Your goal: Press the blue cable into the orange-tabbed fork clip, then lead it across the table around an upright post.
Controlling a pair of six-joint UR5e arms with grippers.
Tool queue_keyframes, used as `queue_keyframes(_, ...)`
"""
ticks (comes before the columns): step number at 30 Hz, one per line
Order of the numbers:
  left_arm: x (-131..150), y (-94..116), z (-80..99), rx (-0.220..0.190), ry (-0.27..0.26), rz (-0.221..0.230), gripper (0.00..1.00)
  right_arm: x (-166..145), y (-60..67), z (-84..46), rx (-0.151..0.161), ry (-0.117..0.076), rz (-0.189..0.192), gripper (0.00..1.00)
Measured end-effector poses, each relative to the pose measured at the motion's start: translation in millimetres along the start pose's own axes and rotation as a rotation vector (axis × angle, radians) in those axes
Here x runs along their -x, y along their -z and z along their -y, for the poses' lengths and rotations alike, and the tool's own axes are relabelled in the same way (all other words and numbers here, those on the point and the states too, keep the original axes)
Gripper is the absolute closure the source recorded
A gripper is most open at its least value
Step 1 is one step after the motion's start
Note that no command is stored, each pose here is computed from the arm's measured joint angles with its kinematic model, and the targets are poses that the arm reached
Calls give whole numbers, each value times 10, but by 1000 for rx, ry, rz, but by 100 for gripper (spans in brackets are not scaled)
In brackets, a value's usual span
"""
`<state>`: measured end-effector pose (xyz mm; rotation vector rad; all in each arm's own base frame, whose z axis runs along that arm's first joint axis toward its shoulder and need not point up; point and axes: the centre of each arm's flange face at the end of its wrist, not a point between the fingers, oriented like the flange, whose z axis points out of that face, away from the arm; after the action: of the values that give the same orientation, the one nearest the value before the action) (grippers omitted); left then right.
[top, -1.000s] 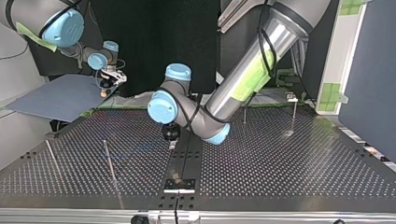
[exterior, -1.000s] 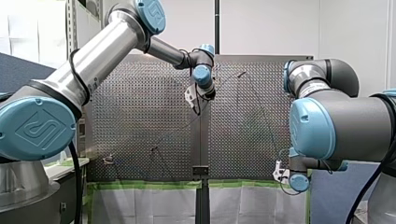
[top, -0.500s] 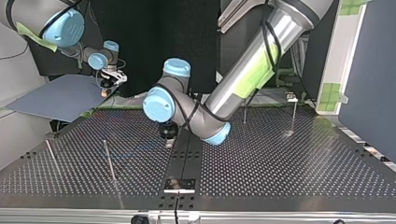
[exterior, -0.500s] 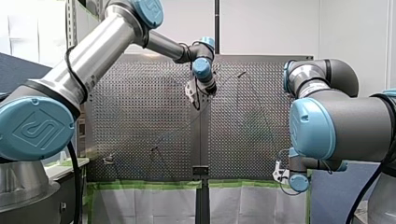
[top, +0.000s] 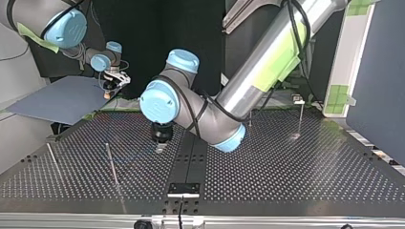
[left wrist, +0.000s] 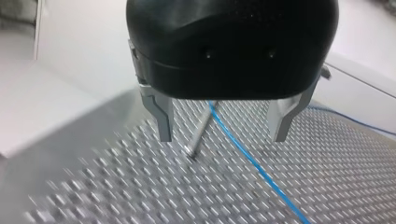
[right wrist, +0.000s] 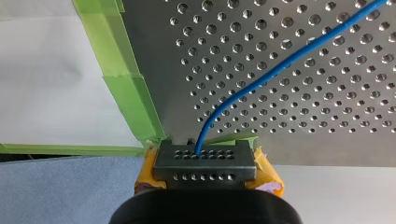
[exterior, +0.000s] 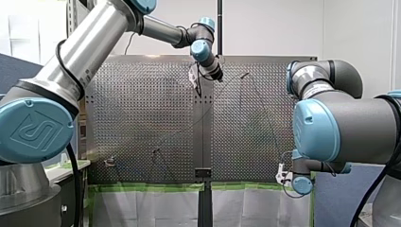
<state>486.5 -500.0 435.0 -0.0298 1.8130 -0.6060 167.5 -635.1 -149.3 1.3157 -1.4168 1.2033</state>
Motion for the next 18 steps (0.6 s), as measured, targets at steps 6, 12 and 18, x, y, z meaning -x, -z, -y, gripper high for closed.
queue_keyframes(6, 370, 238, 212, -63, -44, 20, 0, -3, -1, 0, 0, 0, 0, 100)
queue_keyframes(12, 559, 404, 416, -111, -106, 10, 0, -4, -2, 1, 0, -1, 0, 100)
queue_keyframes(18, 529, 462, 545, -151, -168, -30, 0, -5, -4, 1, 0, -1, -3, 100)
